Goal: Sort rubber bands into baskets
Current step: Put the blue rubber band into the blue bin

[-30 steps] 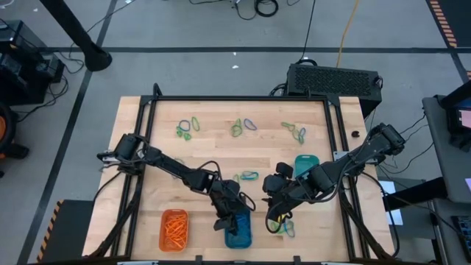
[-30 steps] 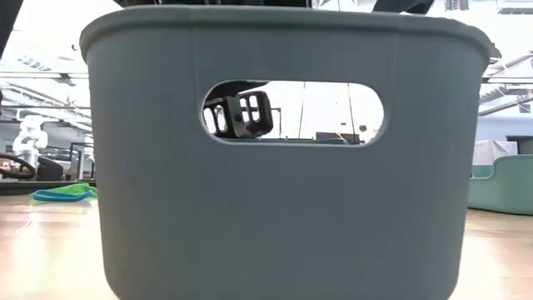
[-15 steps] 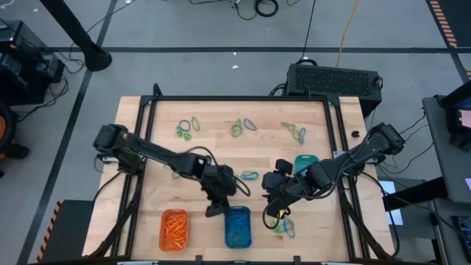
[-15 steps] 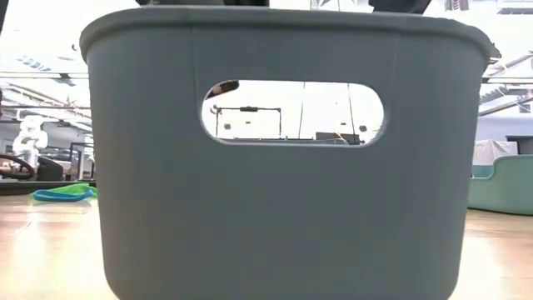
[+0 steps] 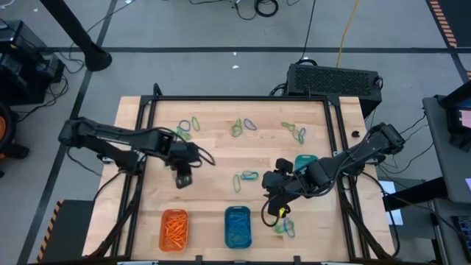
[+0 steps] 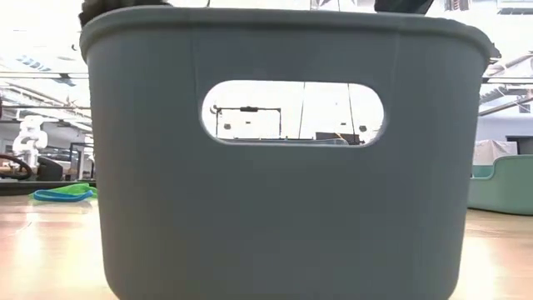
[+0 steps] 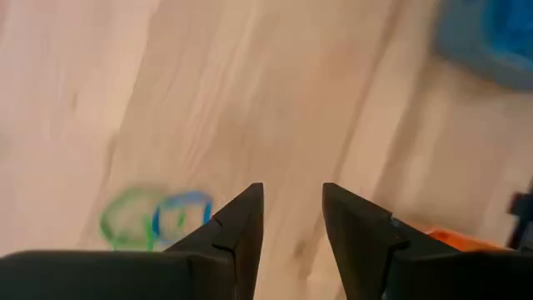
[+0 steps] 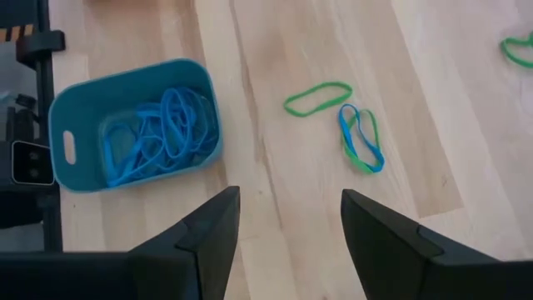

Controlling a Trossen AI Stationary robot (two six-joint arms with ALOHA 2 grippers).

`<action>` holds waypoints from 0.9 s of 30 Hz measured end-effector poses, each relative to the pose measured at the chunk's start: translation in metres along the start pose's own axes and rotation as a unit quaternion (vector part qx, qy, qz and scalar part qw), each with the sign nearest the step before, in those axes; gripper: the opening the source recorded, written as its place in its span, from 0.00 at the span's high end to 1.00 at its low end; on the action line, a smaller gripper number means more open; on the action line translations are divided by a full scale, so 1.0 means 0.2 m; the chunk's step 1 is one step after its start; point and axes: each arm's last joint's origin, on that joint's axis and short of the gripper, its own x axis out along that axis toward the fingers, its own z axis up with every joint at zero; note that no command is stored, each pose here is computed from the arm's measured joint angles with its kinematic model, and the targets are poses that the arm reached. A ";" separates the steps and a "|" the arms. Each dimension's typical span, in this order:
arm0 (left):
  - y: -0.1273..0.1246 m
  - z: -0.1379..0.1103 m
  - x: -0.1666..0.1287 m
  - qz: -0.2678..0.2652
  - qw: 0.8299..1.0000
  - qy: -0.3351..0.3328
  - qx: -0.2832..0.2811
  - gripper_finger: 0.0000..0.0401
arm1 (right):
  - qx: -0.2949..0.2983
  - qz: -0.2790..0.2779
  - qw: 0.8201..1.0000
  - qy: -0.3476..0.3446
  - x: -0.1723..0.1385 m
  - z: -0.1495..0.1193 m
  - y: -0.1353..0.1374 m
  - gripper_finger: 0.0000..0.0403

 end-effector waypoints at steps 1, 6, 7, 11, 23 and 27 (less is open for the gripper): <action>0.02 -0.04 0.02 0.004 1.000 0.006 -0.016 0.67 | 0.000 0.000 1.000 0.001 0.00 0.00 0.00 0.50; 0.14 -0.23 0.21 0.032 0.995 0.047 -0.079 0.67 | -0.004 -0.001 1.000 0.002 0.00 0.00 0.00 0.50; 0.16 -0.26 0.24 0.036 0.994 0.053 -0.084 0.67 | -0.004 -0.002 1.000 0.002 0.00 0.00 0.00 0.50; 0.22 -0.35 0.37 0.042 0.993 0.050 -0.095 0.67 | -0.014 -0.004 1.000 0.002 0.00 0.00 -0.01 0.50; 0.29 -0.46 0.48 0.063 0.991 0.073 -0.098 0.67 | -0.016 -0.005 1.000 0.002 0.00 0.00 -0.01 0.50; 0.30 -0.47 0.49 0.065 0.990 0.075 -0.097 0.67 | -0.015 -0.005 1.000 0.002 0.00 0.00 -0.01 0.50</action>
